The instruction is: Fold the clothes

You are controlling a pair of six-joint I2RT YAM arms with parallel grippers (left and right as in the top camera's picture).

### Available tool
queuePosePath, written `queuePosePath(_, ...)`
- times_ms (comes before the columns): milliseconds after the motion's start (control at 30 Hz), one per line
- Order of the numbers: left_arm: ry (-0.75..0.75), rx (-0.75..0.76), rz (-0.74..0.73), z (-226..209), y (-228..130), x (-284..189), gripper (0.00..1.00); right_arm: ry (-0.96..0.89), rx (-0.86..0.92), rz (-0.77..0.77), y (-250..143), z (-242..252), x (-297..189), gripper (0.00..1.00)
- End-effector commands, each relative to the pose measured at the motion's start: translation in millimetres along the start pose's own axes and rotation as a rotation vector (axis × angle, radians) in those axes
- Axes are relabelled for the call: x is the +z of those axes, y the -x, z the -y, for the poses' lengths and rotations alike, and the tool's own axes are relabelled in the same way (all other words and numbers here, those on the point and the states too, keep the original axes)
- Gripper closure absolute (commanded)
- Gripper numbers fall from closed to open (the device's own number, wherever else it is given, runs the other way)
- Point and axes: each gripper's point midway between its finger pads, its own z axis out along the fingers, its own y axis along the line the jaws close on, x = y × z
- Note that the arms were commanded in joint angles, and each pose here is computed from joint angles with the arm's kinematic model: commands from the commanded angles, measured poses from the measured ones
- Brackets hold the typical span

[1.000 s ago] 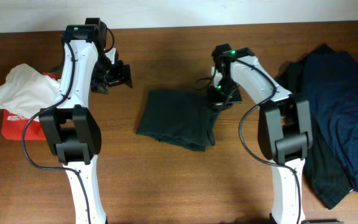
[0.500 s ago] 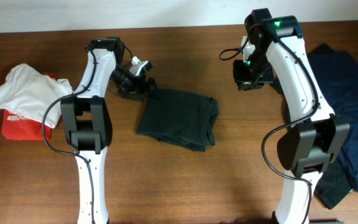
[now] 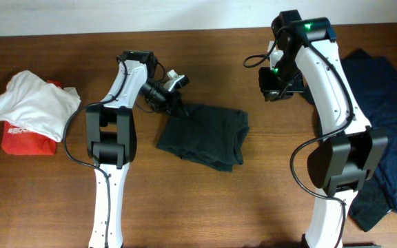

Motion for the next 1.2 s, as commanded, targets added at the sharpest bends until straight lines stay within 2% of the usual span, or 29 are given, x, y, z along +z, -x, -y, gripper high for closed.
queuePosePath(0,0.252,-0.165,-0.036,-59.8,-17.6,-41.7,1.00,-0.071,-0.005,0.010,1.2,14.0,-2.9,0.84)
queuePosePath(267,0.640,-0.357,0.153,-97.2,-41.4,-203.5,1.00,-0.082,0.012,0.017,3.5,22.6,-3.9,0.84)
queuePosePath(533,0.840,-0.443,0.501,-104.8,-85.0,-362.0,1.00,-0.083,0.047,0.015,4.1,37.0,-5.5,0.84)
queuePosePath(733,0.952,-0.495,0.719,-113.1,-119.1,-444.4,0.99,-0.083,0.047,0.014,3.9,36.9,-5.6,0.84)
queuePosePath(1000,0.988,-0.659,0.829,-145.6,-181.3,-489.1,0.98,-0.082,0.048,0.011,3.1,36.7,-5.5,0.84)
queuePosePath(1167,0.970,-0.710,0.824,-155.9,-200.6,-488.8,0.70,-0.074,0.051,0.010,2.9,35.3,-5.4,0.84)
